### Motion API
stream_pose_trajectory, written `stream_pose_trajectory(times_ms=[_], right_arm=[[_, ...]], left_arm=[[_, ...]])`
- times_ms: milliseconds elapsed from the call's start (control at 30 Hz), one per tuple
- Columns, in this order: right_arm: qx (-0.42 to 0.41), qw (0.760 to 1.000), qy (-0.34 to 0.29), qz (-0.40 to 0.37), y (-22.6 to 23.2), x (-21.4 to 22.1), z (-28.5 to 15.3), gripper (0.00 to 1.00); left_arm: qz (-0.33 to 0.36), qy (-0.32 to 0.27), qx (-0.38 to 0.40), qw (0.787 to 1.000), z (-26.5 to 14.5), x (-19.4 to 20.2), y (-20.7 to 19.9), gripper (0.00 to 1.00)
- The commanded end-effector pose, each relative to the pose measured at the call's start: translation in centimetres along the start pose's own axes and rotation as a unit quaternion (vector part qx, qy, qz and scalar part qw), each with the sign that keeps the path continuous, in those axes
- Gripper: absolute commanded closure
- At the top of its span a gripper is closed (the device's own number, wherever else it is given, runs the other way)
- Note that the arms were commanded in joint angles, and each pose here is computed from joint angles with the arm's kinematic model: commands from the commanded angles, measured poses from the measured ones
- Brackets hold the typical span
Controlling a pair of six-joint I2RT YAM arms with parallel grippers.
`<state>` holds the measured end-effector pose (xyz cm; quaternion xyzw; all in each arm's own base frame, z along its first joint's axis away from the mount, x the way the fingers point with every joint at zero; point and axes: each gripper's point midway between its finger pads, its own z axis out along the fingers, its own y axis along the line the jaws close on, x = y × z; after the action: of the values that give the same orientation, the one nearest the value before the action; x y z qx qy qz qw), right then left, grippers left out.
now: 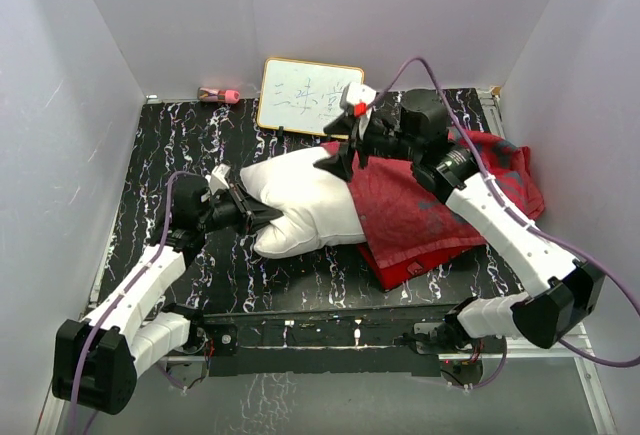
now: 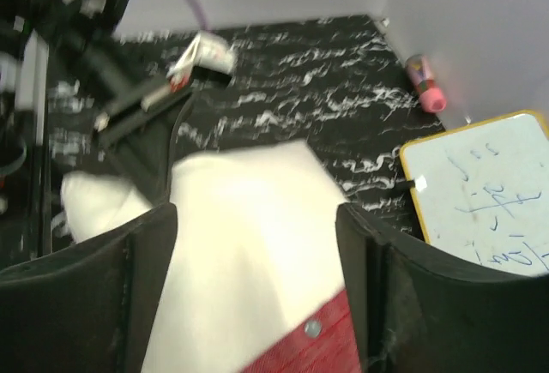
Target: Put the pillow into the pillowcase
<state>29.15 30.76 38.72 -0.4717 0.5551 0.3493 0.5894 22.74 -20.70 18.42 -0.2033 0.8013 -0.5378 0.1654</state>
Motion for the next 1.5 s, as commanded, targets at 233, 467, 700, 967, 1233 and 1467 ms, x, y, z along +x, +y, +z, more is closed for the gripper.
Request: stream_pose_trajectory(times_ms=[233, 467, 700, 967, 1233, 1467], right_arm=[[0.028, 0.982, 0.178, -0.049, 3.9, 7.4, -11.1, 0.0], [0.079, 0.978, 0.194, 0.002, 3.1, 9.2, -13.2, 0.0], [0.096, 0.973, 0.211, 0.019, 1.4, 9.8, -14.6, 0.0], [0.134, 0.95, 0.283, 0.007, -0.8, 11.7, -17.4, 0.0], [0.197, 0.939, 0.27, 0.086, -3.7, 12.3, -19.4, 0.0], [0.215, 0.924, 0.304, 0.091, -4.6, 14.2, -20.9, 0.0]], left_arm=[[0.239, -0.056, -0.083, 0.966, -2.6, -2.2, 0.5, 0.64], [0.464, -0.158, -0.039, 0.871, -8.0, -3.1, -5.8, 0.14], [0.621, -0.146, -0.019, 0.77, -9.9, -1.4, -8.0, 0.03], [0.679, -0.085, -0.035, 0.728, -7.3, -2.0, -7.8, 0.03], [0.823, 0.081, -0.134, 0.546, 1.1, 6.2, -5.5, 0.03], [0.862, 0.071, -0.253, 0.433, 3.7, 4.2, -1.0, 0.03]])
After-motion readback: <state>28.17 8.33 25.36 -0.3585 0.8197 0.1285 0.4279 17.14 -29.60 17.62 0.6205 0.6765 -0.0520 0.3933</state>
